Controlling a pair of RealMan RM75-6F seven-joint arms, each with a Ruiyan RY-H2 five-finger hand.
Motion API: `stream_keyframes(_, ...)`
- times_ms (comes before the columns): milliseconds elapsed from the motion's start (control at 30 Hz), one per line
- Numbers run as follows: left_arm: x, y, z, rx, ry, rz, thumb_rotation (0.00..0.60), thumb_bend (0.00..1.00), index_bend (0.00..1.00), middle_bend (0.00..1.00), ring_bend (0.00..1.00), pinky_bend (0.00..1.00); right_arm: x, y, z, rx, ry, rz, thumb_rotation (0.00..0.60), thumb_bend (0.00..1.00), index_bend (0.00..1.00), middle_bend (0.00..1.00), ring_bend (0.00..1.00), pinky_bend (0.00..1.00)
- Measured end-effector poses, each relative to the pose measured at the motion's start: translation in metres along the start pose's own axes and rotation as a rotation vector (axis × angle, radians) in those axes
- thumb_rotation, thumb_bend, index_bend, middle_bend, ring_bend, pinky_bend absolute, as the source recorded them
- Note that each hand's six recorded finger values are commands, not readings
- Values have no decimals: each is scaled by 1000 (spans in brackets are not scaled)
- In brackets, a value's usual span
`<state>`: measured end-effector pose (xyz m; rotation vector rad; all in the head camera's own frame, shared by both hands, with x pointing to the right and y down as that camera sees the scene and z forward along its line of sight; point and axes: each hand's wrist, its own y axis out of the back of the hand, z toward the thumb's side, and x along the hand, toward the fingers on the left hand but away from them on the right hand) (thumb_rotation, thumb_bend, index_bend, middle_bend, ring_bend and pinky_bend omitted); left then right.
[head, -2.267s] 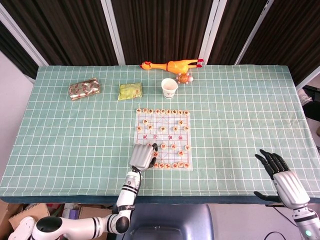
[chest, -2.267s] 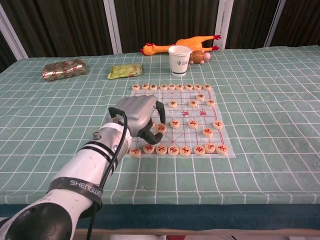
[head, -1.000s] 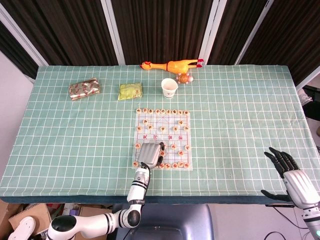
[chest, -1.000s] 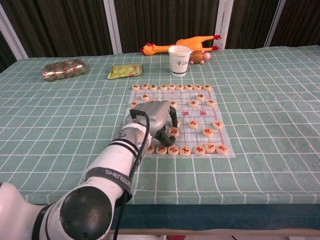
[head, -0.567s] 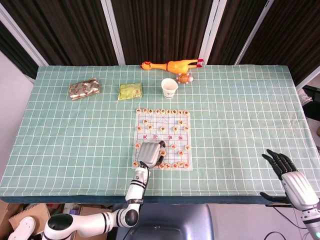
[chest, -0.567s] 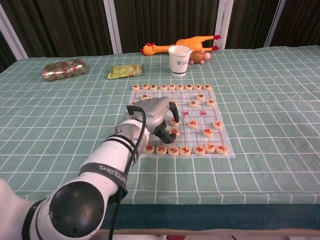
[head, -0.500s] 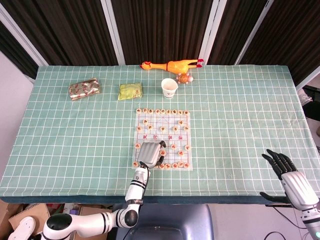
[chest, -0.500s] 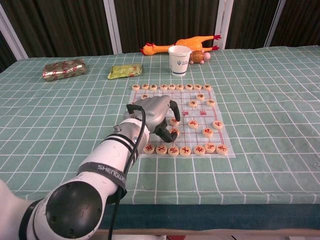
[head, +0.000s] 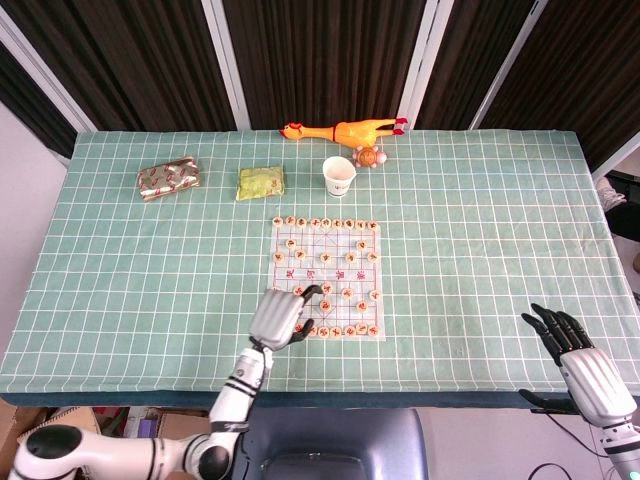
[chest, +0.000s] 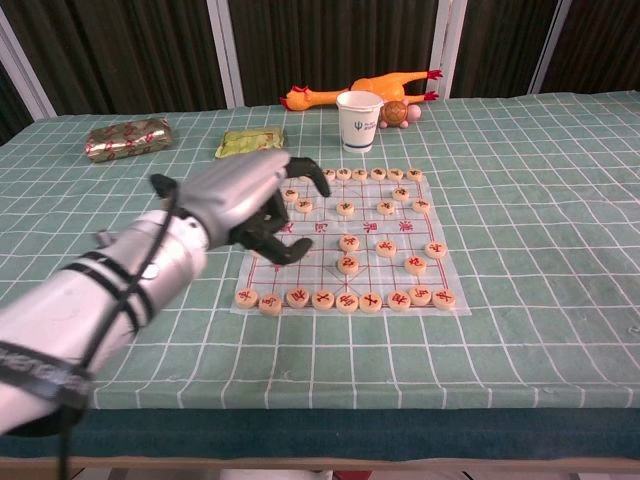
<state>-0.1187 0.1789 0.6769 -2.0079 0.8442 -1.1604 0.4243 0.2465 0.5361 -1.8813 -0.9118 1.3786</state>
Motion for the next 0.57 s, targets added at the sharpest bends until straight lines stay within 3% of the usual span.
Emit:
stream_keyframes(33, -11, 6, -14, 21, 3, 9, 600, 361, 143, 493, 614, 781, 0, 0, 0, 2, -3, -3, 600, 150, 0, 0, 0, 0)
stream_keyframes(100, -40, 23, -54, 94, 22, 47, 600, 367, 48, 184, 272, 542, 1, 1, 0, 12, -10, -11, 600, 150, 0, 0, 0, 0)
stream_keyframes(133, -54, 31, -71, 135, 35, 74, 600, 369, 19, 82, 144, 417, 1, 0, 0, 19, -11, -16, 600, 150, 0, 0, 0, 0)
stream_keyframes(200, -90, 49, -107, 221, 80, 145, 600, 371, 1, 10, 27, 254, 1, -1, 2, 35, -13, -26, 600, 150, 0, 0, 0, 0)
stream_keyframes(300, -156, 57, -150, 255, 192, 211, 600, 371, 0, 0, 0, 161, 0, -4, 4, 63, -19, -37, 600, 150, 0, 0, 0, 0)
stream_keyframes(400, -215, 64, -182, 214, 292, 249, 600, 375, 0, 0, 0, 128, -2, -8, 6, 99, -30, -47, 600, 150, 0, 0, 0, 0)
stream_keyframes(567, -256, 76, -205, 166, 309, 263, 600, 378, 0, 0, 0, 126, -5, -17, 11, 134, -49, -45, 600, 150, 0, 0, 0, 0)
